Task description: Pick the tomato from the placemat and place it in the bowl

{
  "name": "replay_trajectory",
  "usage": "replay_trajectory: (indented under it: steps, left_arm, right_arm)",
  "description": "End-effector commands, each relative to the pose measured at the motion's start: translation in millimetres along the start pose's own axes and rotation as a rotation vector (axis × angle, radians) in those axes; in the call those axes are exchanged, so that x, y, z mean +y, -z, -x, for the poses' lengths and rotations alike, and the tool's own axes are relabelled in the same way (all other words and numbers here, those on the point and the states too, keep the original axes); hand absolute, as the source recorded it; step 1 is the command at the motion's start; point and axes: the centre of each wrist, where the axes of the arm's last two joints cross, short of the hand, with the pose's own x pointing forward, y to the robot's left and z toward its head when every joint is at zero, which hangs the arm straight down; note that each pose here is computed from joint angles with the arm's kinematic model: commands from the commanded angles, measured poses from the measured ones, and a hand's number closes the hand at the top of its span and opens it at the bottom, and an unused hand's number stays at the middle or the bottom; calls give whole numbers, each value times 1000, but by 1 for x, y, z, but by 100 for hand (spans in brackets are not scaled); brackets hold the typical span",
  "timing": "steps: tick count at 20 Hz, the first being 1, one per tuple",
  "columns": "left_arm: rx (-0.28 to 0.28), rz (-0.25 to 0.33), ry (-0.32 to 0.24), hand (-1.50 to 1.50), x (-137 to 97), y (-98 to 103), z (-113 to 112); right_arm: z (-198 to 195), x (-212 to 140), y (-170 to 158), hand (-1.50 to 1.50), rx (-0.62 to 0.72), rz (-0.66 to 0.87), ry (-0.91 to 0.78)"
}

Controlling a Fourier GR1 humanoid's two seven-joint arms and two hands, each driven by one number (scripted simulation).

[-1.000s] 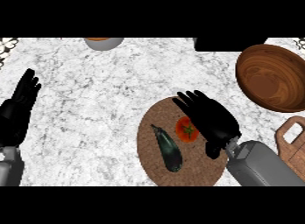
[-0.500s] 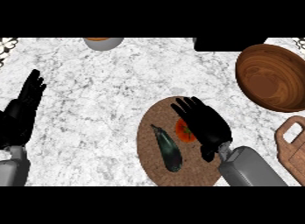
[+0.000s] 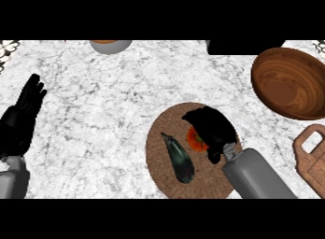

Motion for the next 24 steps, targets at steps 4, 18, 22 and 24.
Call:
replay_trajectory:
  steps: [4, 18, 22, 24]
  left_arm:
    - [-8, 4, -7, 0, -2, 14, -9]
    - [1, 7, -1, 0, -4, 4, -5]
    - [6, 12, 4, 0, -7, 7, -1]
    - [0, 29, -1, 0, -11, 1, -4]
  right_arm:
    - [-5, 23, 28, 150, -93, -42, -7]
    - [15, -7, 29, 150, 141, 144, 116]
    - [42, -33, 45, 150, 509, 91, 326]
    - [32, -44, 50, 150, 569, 135, 322]
